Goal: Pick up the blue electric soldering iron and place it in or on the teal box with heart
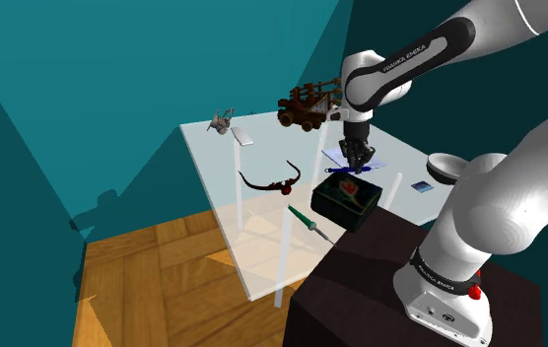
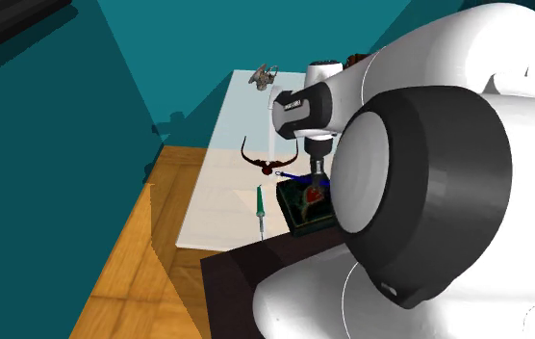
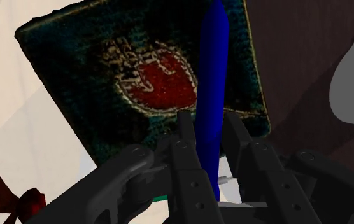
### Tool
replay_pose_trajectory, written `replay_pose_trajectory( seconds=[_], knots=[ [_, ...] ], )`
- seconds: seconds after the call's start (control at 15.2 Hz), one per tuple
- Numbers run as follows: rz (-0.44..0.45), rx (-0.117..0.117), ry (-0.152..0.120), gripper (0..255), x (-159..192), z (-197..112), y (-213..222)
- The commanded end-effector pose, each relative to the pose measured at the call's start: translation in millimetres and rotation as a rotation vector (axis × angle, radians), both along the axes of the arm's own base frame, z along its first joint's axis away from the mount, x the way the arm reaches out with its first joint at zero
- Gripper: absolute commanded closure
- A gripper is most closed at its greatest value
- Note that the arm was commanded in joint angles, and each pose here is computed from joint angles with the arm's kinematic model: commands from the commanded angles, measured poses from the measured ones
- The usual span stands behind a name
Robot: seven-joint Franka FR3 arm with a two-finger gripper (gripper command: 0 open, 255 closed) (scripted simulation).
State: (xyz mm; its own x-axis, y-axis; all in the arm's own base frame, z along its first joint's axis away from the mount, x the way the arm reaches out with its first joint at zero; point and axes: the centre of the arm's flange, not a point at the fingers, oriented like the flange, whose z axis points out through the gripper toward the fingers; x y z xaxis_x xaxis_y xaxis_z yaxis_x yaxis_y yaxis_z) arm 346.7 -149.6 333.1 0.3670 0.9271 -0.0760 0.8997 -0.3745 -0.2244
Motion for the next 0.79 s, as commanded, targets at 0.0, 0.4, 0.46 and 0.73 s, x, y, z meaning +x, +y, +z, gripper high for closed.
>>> replay_pose_trajectory(
  seconds=[0.0,0.4,0.46,0.73],
  knots=[
    [0.001,0.000,0.000,255,-1.4,-10.4,-0.8],
    [0.001,0.000,0.000,255,-1.4,-42.1,-0.8],
    [0.001,0.000,0.000,255,-1.4,-47.4,-0.8],
    [0.001,0.000,0.000,255,-1.4,-59.3,-0.8]
  ],
)
